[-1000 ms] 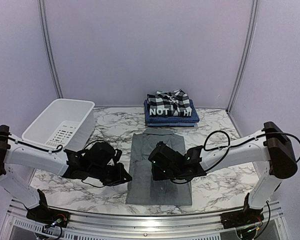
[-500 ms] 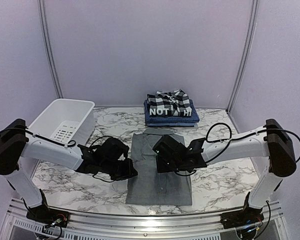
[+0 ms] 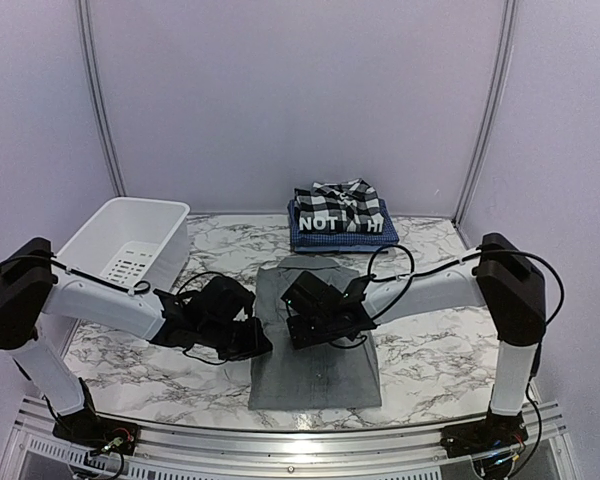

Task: Fold and stack the long sleeve shirts
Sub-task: Adjust the 2/3-rectangle-folded shirt at the center of the board.

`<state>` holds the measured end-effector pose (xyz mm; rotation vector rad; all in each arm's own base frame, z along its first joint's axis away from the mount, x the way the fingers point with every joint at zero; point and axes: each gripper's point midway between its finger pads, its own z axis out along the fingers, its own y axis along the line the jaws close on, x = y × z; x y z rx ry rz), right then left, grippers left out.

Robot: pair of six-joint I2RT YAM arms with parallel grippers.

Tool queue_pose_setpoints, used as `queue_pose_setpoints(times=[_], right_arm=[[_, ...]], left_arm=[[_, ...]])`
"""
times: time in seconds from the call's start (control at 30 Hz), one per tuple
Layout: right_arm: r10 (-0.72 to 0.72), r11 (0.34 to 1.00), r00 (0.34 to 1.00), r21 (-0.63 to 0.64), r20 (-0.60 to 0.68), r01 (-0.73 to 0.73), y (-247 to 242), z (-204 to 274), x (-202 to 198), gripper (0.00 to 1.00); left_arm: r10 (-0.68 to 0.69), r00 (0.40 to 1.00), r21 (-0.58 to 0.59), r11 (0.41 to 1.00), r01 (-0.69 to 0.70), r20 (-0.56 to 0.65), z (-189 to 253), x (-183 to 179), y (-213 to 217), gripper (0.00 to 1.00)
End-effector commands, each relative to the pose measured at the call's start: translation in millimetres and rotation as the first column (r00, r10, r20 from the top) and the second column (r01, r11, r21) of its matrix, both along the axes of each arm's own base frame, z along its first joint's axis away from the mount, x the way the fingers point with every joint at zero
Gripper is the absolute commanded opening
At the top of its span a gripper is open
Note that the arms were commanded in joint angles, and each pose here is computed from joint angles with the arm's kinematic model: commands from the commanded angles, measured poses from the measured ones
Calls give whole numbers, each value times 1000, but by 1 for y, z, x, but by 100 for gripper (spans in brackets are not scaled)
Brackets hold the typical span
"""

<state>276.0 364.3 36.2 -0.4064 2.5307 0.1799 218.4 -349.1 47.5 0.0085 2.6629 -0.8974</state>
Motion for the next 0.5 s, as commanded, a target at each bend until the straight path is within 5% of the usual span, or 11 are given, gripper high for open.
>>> queue_pose_setpoints(times=[0.0, 0.23, 0.47], right_arm=[[11, 998, 999, 57, 43, -14, 5, 42, 4, 74], [-52, 994, 997, 101, 52, 46, -40, 58, 1, 70], [-76, 986, 997, 147, -15, 77, -74, 31, -1, 45]], left_arm=[[-18, 999, -28, 999, 19, 46, 21, 12, -15, 13], [44, 998, 24, 999, -45, 39, 0, 35, -12, 12], [71, 997, 101, 992, -71, 3, -30, 47, 1, 11]])
